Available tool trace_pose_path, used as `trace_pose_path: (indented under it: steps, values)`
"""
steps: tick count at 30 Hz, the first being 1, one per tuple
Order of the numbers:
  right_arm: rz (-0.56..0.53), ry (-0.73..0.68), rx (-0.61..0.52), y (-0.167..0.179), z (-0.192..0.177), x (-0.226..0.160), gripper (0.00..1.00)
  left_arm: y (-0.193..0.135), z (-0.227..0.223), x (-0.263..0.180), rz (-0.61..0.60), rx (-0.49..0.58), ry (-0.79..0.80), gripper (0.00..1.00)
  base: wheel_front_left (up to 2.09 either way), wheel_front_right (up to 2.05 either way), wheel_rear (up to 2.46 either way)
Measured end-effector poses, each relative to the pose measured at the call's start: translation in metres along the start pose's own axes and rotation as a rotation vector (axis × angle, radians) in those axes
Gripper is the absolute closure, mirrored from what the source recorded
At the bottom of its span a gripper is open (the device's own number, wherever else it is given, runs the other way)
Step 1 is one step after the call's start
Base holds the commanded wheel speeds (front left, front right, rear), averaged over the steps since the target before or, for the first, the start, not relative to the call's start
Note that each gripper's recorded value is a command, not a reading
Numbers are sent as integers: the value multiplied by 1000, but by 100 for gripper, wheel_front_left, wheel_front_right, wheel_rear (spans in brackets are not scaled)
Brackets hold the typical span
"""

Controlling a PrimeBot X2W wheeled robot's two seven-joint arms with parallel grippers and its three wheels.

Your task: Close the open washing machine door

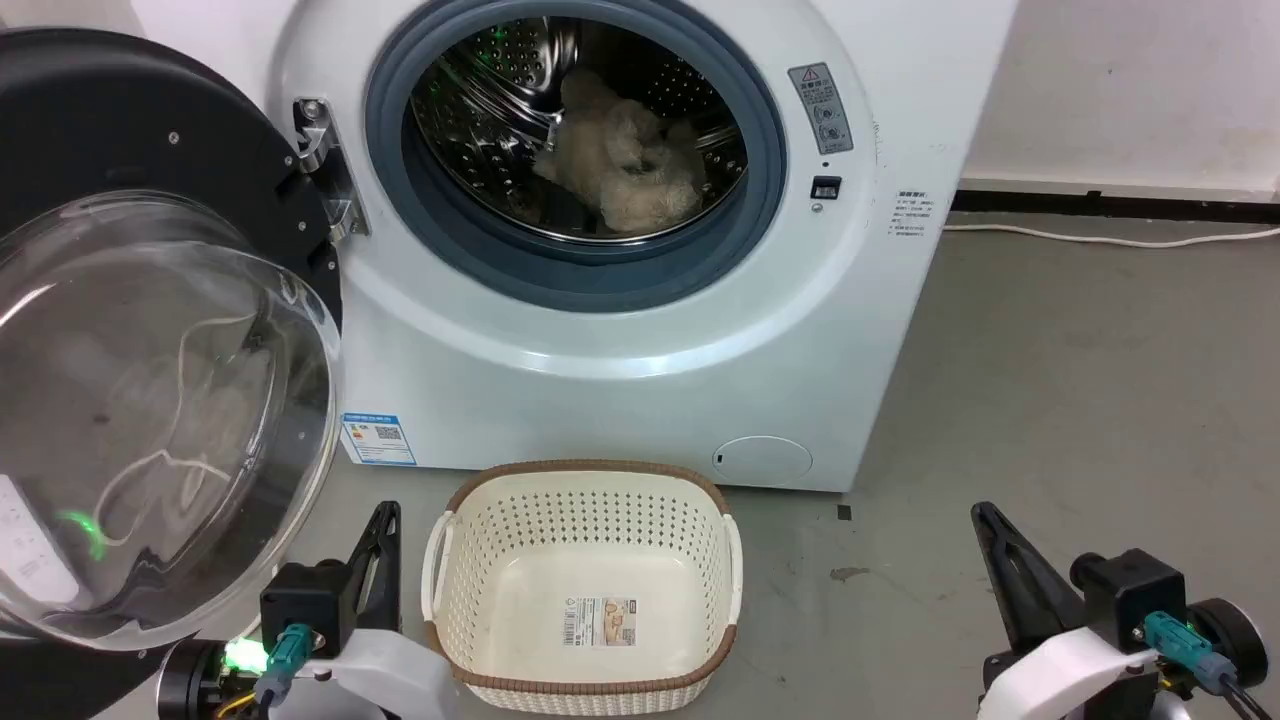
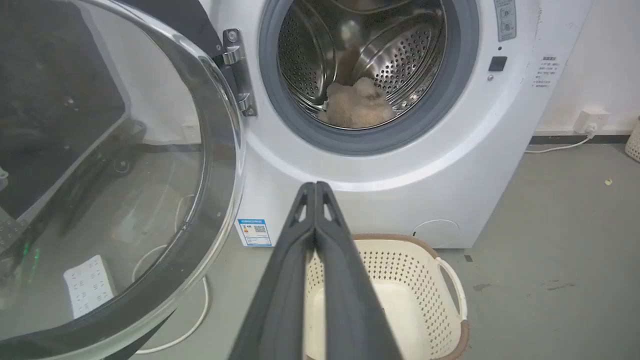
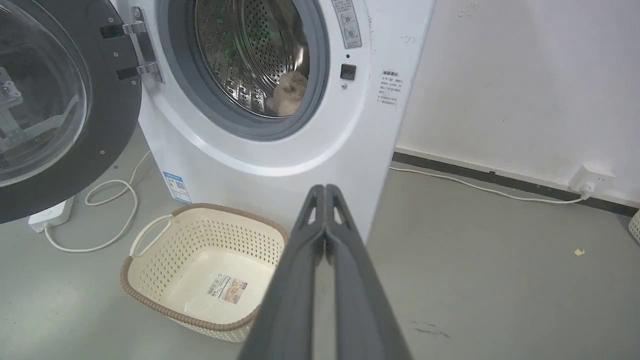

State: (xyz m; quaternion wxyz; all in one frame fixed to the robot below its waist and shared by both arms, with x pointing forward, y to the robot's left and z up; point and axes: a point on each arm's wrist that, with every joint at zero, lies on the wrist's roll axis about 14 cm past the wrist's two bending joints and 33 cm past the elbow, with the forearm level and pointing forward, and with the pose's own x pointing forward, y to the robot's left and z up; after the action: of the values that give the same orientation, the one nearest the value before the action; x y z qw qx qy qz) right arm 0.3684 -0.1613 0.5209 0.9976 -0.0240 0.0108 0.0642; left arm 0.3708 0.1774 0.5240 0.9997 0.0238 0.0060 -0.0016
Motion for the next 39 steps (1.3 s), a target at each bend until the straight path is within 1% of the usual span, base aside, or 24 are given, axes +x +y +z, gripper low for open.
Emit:
trace_pose_path:
  steps: [27,28,39]
  values:
    - [0,0,0,0,0,0,100,0,0,0,0,0,0,100,0,0,0]
    - [1,0,0,0,0,0,0,0,0,0,0,0,0,0,0,0,0]
    - [-3,-8,6,-1,1,0,0,-3,0,0,-10,0,-5,0,0,0,0]
